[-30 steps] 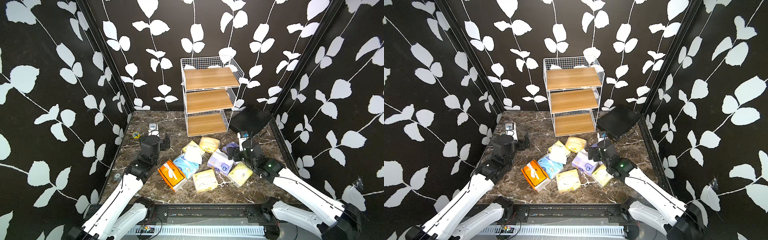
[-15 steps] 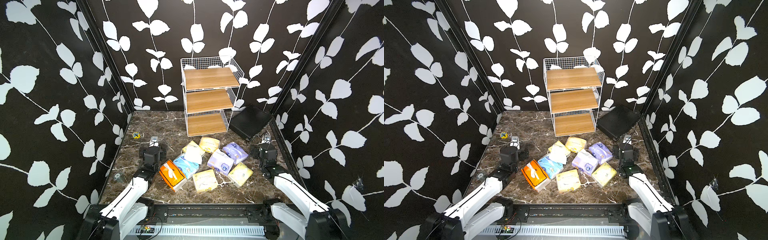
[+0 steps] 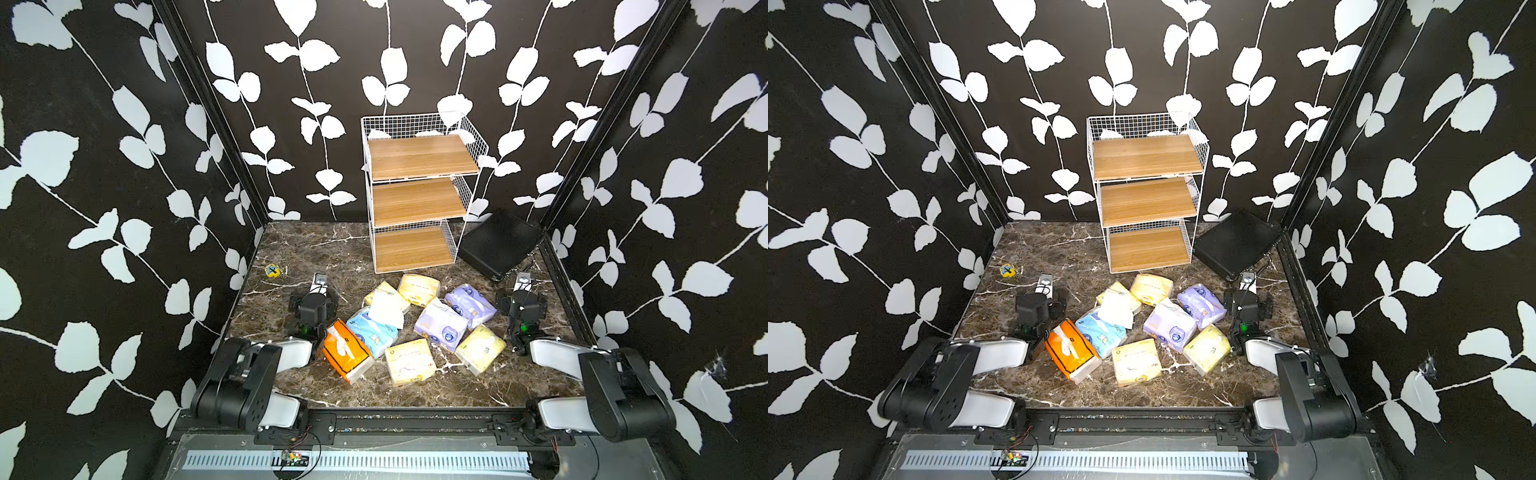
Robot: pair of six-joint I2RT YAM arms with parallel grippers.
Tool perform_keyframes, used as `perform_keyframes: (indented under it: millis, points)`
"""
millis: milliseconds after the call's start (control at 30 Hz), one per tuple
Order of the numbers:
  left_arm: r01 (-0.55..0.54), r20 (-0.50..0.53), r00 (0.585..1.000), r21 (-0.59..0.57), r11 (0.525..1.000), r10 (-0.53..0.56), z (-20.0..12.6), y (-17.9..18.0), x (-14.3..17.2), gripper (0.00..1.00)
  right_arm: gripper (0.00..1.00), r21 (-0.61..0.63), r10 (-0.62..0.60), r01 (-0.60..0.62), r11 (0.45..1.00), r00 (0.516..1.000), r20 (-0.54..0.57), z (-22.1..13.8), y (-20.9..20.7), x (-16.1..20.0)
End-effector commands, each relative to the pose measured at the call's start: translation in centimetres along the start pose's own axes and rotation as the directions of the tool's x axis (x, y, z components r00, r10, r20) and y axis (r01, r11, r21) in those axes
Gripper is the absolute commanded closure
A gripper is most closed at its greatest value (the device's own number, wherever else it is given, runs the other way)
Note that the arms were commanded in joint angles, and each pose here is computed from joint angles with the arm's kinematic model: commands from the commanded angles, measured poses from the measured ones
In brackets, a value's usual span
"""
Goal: Remove the tissue boxes from the shelf
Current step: Reset both arms
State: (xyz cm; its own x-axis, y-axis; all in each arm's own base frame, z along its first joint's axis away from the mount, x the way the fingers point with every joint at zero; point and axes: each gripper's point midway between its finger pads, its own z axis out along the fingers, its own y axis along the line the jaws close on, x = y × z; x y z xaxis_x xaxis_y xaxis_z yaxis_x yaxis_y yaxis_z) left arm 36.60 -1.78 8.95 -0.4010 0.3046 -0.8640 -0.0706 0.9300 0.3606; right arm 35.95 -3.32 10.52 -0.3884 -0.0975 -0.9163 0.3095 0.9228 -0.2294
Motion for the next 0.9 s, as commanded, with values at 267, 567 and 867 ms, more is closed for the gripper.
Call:
perform_keyframes:
  millis: [267,567,867]
  points:
    - [0.108,0.077,0.99,0.119,0.987,-0.118,2.5,0.5,-1.8,0.01,0.01,-0.121,0.087,-0.074,0.99,0.991,0.106,0.8,0.4,0.1]
    - [0.157,0.047,0.985,0.127,0.979,-0.164,3.3,1.4,-1.5,0.01,0.01,-0.074,0.062,-0.061,0.995,0.998,0.014,2.8,0.4,-0.1]
    - [0.156,0.042,0.986,0.13,0.979,-0.163,3.3,1.3,-1.5,0.01,0.01,-0.071,0.063,-0.062,0.996,0.998,0.012,2.8,0.3,-0.1]
